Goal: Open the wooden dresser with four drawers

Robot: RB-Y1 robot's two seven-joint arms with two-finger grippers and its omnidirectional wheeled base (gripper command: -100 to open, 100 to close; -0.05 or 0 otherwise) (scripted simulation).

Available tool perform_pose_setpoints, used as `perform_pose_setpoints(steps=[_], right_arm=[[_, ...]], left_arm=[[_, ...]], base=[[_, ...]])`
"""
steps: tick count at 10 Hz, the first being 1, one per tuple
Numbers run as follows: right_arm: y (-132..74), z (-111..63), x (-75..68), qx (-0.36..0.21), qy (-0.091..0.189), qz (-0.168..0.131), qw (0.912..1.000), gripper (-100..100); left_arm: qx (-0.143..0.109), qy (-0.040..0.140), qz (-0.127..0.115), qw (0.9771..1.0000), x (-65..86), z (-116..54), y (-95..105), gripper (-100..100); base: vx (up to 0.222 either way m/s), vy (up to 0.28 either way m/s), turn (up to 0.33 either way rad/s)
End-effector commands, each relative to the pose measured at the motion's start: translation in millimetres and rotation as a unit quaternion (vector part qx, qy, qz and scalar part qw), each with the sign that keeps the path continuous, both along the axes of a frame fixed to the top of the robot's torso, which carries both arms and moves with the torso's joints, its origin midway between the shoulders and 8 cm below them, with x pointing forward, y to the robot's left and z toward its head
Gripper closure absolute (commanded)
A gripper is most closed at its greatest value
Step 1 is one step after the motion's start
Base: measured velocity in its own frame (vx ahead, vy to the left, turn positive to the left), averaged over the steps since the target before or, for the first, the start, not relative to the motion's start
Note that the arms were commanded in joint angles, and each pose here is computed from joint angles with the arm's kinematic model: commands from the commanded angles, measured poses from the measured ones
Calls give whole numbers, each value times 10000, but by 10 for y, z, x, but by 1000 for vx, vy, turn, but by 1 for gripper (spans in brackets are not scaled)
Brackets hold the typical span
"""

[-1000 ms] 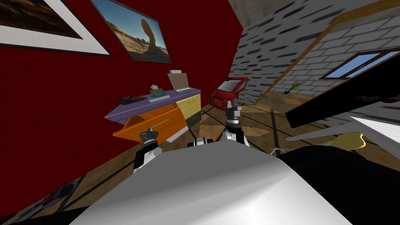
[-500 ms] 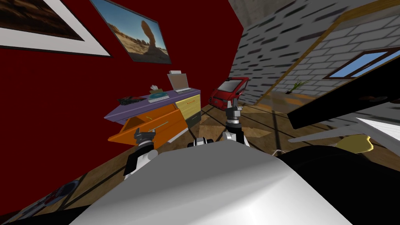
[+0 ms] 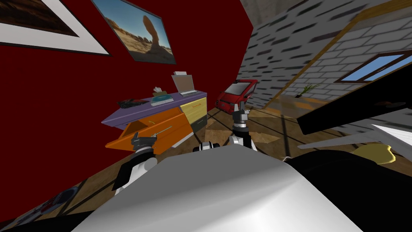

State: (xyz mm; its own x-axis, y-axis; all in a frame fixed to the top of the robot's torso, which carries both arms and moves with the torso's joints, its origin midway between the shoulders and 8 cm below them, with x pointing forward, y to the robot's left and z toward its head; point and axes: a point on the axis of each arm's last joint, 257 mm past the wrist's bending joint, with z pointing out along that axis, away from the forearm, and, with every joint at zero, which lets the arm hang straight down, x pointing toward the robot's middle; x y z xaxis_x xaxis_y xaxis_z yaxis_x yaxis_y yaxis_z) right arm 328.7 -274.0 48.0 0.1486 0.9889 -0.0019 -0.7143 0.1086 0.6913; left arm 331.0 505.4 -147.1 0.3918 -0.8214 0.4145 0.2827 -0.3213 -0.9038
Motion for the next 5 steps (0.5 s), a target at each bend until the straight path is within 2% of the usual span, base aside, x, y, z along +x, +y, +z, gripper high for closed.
perform_pose_setpoints(steps=[1, 5], right_arm=[[0, 0, 0, 0, 0, 0, 10000, 0], [0, 0, 0, 0, 0, 0, 10000, 0]], left_arm=[[-8, 22, -2, 10000, -4, -7, 1, 0], [-29, 66, 4, 10000, -11, -47, 5, 0]], base=[[5, 3, 2], [0, 0, 0]])
